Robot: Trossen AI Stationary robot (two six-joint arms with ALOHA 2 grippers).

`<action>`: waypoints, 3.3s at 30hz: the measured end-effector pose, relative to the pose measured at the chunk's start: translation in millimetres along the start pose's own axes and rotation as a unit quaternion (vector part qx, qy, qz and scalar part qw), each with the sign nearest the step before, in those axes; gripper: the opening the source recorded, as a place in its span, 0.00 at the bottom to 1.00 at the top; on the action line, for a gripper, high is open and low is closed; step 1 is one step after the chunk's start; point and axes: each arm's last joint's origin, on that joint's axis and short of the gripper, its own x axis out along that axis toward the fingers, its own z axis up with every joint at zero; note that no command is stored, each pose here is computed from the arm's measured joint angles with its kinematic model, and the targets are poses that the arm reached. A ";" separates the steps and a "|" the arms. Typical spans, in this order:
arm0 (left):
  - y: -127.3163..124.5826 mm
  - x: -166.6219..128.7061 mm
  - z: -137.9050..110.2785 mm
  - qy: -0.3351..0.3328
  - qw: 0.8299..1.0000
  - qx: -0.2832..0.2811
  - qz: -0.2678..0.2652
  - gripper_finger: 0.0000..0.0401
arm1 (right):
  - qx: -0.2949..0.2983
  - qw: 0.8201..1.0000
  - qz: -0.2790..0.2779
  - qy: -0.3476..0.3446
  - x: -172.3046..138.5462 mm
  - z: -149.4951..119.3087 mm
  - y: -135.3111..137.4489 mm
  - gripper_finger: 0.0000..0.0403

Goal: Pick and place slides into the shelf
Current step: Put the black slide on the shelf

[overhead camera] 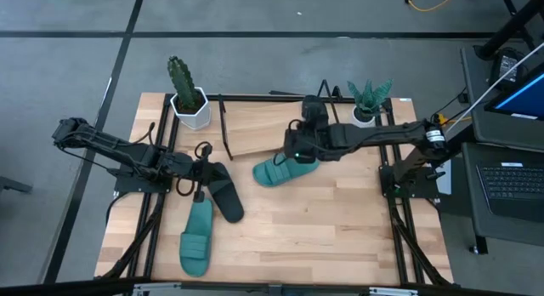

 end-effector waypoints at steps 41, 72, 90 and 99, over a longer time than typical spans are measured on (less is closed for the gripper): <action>-69.2 12.6 47.0 0.233 0.966 -0.102 0.056 0.00 | 0.197 0.947 0.088 -0.240 -1.6 -67.0 120.0 0.01; -113.0 54.8 19.0 0.351 0.891 -0.166 0.237 0.00 | 0.194 0.886 0.167 -0.387 45.8 -91.0 111.7 0.01; -105.0 59.2 21.5 0.331 0.891 -0.169 0.261 0.00 | 0.179 0.877 0.201 -0.397 45.0 -90.9 114.0 0.01; -105.0 59.2 21.4 0.330 0.891 -0.170 0.262 0.00 | 0.173 0.873 0.214 -0.402 44.5 -90.8 114.8 0.01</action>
